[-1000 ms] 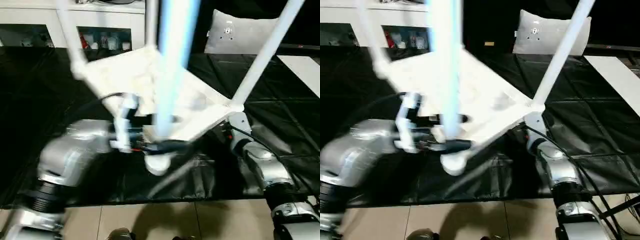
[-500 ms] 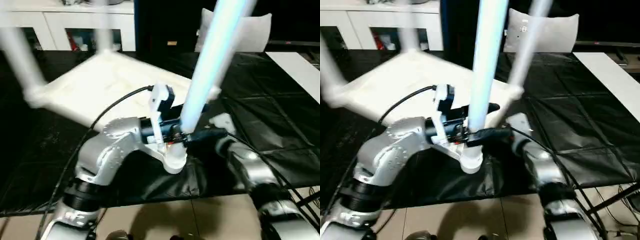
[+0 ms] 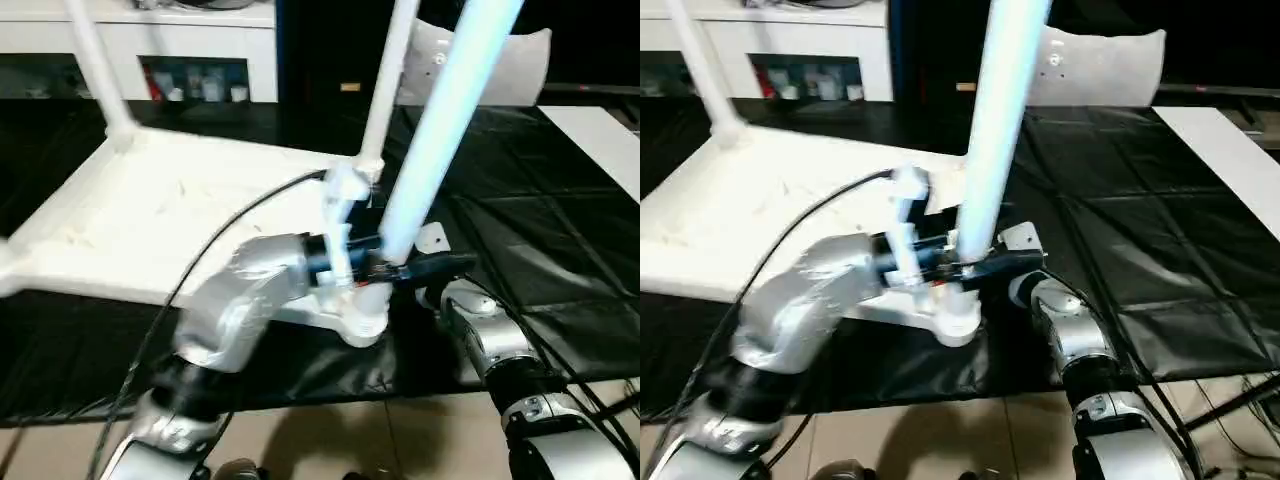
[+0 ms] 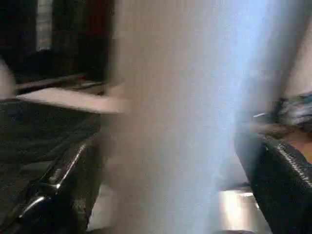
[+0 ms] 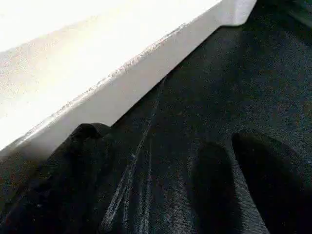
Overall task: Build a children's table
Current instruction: Rotate table base
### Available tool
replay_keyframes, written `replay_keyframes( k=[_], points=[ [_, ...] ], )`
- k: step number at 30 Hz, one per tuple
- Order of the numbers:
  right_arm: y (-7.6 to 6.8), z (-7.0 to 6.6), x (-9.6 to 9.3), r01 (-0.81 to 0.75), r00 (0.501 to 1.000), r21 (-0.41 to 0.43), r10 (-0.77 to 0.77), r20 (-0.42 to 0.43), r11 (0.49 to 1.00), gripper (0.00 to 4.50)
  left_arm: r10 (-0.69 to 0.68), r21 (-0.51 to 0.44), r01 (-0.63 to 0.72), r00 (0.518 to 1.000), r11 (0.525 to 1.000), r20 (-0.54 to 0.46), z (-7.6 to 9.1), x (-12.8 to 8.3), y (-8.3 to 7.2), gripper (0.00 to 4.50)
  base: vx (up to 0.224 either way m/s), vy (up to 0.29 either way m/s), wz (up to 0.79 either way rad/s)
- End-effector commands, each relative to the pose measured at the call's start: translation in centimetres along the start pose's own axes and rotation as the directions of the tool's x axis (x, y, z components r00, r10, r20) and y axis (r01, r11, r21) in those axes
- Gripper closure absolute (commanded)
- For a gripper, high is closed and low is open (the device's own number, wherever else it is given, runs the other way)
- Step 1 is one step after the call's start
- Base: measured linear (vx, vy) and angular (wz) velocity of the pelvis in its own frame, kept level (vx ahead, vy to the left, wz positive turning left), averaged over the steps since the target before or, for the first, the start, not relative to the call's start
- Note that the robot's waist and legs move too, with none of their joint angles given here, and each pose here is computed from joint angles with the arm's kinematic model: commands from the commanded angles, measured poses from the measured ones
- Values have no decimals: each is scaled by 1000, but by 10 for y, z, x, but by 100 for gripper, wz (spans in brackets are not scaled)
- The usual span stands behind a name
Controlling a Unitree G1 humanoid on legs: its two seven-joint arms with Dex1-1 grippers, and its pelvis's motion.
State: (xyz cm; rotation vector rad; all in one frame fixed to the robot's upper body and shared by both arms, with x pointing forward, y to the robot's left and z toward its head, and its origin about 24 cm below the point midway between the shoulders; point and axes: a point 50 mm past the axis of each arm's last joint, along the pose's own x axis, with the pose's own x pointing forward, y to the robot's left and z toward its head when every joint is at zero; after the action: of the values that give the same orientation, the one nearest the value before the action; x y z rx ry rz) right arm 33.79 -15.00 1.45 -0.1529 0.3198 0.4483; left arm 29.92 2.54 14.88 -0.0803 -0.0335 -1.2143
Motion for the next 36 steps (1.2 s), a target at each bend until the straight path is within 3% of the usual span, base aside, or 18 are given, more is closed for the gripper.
replay_keyframes(
  k=[1, 3, 4, 8, 12, 15, 16, 20, 22, 24, 25, 26, 30, 35, 36],
  points=[
    [-14, 3, -5, 41, 999, -12, -41, 16, 999, 0, 105, 57, -104, 994, 993, -27, -3, -4, 13, 3, 0, 0, 0],
    [-21, 0, -11, 48, 999, -11, -48, 16, 999, 0, 110, 72, -108, 994, 992, -29, -4, -11, 17, 3, 0, 0, 0],
    [-32, -2, -21, 47, 999, -11, -46, 24, 999, 0, 50, 71, -49, 998, 996, -23, -5, -23, 15, 3, 0, 0, 0],
    [-39, 2, -30, 24, 997, -22, -23, 70, 999, 0, -3, 59, 6, 999, 998, -43, -10, -36, 12, 3, 0, 0, 0],
    [-45, 15, -46, -92, 986, -83, 102, 131, 992, 0, -115, 49, 127, 973, 991, -198, -28, -61, 14, 3, 0, 0, 0],
    [-48, 17, -58, -189, 972, -155, 207, 109, 970, 0, -123, 80, 156, 940, 984, -318, -37, -78, 28, 3, 0, 0, 0],
    [-48, 17, -59, -199, 971, -160, 217, 105, 967, 0, -122, 82, 157, 937, 984, -327, -37, -79, 30, 29, 0, 0, 0],
    [-40, 16, -74, -379, 917, -207, 396, 46, 902, 0, -104, 133, 185, 880, 974, -464, -46, -90, 49, 42, 0, 0, 0],
    [-38, 16, -76, -401, 908, -207, 418, 41, 892, 0, -109, 133, 194, 871, 972, -478, -47, -92, 51, 63, 0, 0, 0],
    [-33, 16, -84, -479, 869, -222, 494, 15, 850, 0, -139, 121, 236, 837, 964, -530, -51, -97, 54, 74, 0, 0, 0],
    [-31, 16, -86, -504, 855, -218, 518, 8, 836, 0, -149, 111, 247, 827, 963, -543, -52, -98, 55, 77, 0, 0, 0],
    [-30, 16, -89, -524, 844, -214, 537, 4, 824, 0, -158, 99, 252, 820, 963, -549, -53, -99, 56, 111, 0, 0, 0],
    [-27, 16, -99, -592, 799, -201, 601, -16, 781, 0, -212, 59, 294, 801, 954, -560, -55, -100, 58, 141, 0, 0, 0],
    [-25, 18, -108, -647, 759, -162, 650, -37, 746, 0, -218, 62, 309, 784, 949, -581, -64, -99, 63, 175, 0, 0, 0],
    [-24, 18, -110, -658, 750, -152, 660, -43, 738, 0, -208, 71, 306, 783, 950, -587, -66, -98, 64, 201, 0, 0, 0]
  ],
)
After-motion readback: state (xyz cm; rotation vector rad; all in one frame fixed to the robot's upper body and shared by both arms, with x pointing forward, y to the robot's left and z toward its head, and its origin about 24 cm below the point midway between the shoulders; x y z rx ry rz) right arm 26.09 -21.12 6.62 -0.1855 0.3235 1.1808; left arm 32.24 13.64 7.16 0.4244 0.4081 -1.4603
